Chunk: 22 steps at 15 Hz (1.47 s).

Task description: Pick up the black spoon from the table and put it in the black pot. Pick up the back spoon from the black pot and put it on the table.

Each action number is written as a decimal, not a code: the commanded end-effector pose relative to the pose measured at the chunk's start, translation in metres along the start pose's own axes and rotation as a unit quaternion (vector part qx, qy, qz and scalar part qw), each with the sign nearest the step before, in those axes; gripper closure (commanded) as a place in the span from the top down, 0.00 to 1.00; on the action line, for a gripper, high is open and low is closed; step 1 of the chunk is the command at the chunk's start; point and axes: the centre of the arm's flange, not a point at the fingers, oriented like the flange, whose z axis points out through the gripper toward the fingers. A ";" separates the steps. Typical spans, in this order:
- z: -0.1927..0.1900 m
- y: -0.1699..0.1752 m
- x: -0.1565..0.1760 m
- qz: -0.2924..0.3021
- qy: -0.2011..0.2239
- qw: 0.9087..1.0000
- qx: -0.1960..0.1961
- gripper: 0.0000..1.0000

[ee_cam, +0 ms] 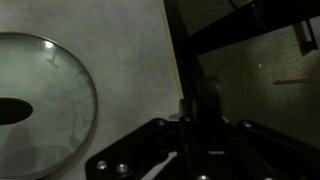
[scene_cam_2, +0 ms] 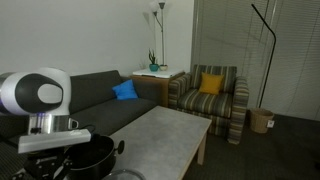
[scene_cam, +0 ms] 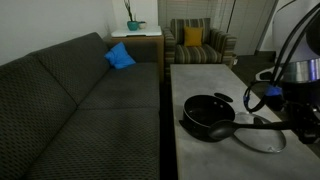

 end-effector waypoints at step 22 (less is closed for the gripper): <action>0.142 0.107 0.051 -0.027 0.028 0.983 0.180 0.03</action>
